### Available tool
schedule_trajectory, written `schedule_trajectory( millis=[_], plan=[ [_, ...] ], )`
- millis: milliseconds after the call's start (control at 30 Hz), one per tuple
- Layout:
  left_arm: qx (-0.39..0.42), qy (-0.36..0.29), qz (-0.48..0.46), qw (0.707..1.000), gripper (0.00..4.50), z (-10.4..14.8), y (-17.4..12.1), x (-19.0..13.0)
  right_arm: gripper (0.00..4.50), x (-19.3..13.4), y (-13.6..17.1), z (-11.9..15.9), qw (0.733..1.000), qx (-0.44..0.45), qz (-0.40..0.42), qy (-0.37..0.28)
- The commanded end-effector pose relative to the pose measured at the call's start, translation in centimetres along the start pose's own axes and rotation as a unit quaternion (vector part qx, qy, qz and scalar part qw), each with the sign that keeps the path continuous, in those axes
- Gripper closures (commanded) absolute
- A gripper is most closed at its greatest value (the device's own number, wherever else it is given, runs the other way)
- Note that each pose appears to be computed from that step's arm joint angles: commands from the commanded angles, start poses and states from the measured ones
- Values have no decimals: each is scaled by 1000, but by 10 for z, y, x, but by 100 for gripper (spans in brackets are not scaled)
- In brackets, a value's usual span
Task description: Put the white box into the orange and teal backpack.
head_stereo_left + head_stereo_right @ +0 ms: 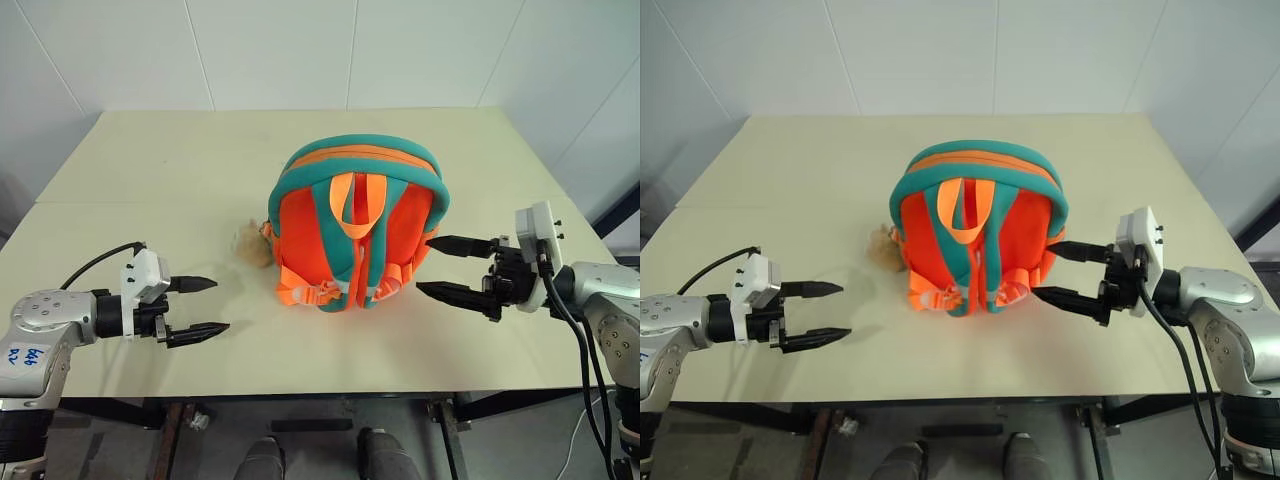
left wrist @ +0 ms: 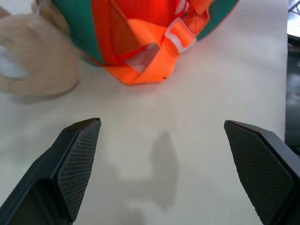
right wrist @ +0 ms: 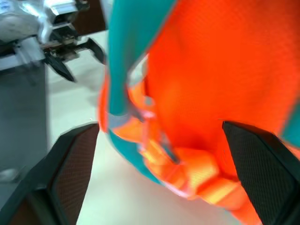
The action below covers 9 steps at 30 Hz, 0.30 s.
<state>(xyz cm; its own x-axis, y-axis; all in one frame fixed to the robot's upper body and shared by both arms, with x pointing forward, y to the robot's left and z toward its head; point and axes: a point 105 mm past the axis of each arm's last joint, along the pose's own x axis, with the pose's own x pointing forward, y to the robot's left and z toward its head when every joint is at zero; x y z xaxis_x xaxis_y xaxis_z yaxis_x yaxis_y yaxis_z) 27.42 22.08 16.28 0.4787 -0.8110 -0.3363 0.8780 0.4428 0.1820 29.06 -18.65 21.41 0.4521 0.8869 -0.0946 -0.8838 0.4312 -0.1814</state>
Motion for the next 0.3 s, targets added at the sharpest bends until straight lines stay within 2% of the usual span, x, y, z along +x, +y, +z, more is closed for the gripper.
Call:
schedule_trajectory(
  millis=[33, 300],
  plan=[
    [32, -25, 4, 999, 0, 11, -2, 1, 2, -15, -16, -11, 999, -39, -27, 23],
    [48, -39, 16, 998, 0, 18, 4, 5, 2, -12, -23, -17, 998, -52, -38, 19]
  ],
)
